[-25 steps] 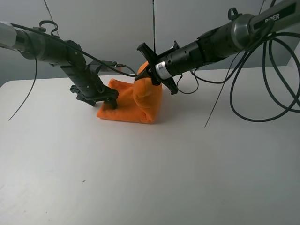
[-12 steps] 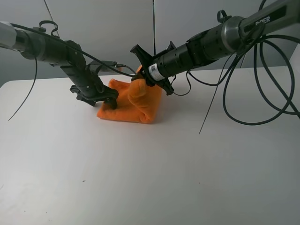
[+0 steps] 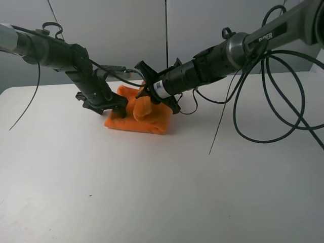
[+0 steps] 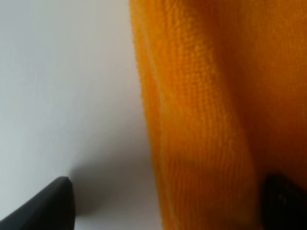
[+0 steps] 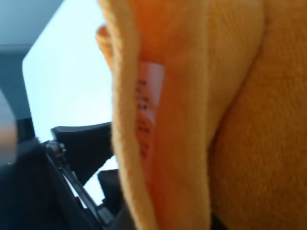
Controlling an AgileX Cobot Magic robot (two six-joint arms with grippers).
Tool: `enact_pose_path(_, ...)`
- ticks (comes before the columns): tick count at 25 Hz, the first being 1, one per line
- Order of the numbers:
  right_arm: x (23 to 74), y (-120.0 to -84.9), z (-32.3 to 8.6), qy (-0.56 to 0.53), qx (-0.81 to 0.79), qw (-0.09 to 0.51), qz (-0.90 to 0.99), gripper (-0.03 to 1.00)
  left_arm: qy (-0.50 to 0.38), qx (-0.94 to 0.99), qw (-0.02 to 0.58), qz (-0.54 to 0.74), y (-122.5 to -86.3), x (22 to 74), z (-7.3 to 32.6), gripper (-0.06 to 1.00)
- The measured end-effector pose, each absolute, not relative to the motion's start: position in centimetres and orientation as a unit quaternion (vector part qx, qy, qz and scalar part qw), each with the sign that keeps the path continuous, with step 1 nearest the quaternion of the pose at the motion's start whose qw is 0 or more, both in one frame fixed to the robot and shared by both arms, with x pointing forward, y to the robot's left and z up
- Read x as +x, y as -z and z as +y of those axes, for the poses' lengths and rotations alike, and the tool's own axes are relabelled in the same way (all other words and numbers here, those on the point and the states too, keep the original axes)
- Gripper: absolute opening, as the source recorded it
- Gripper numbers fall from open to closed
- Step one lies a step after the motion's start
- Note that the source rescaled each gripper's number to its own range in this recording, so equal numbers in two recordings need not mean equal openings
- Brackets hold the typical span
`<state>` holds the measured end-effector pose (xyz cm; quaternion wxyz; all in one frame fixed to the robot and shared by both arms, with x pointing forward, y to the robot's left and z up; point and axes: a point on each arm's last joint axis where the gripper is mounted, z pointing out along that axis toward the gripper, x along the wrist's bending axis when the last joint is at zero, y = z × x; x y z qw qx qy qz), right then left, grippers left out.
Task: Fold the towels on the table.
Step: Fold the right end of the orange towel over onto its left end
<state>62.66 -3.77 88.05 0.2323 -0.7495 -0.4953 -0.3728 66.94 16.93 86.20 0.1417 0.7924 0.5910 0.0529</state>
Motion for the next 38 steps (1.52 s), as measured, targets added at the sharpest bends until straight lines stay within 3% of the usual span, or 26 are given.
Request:
enact_pose_path(25, 62.8, -87.4, -3.3, 0.385, -0.765, 0.216, -0.47, 0.04, -0.055, 0.791, 0.143, 0.592, -86.2, 67.0, 16.9, 1.0)
enact_pose_path(38, 62.8, -87.4, -3.2, 0.385, -0.763, 0.216, -0.471, 0.04, -0.064, 0.795, 0.143, 0.586, -88.9, 66.4, 17.2, 1.0)
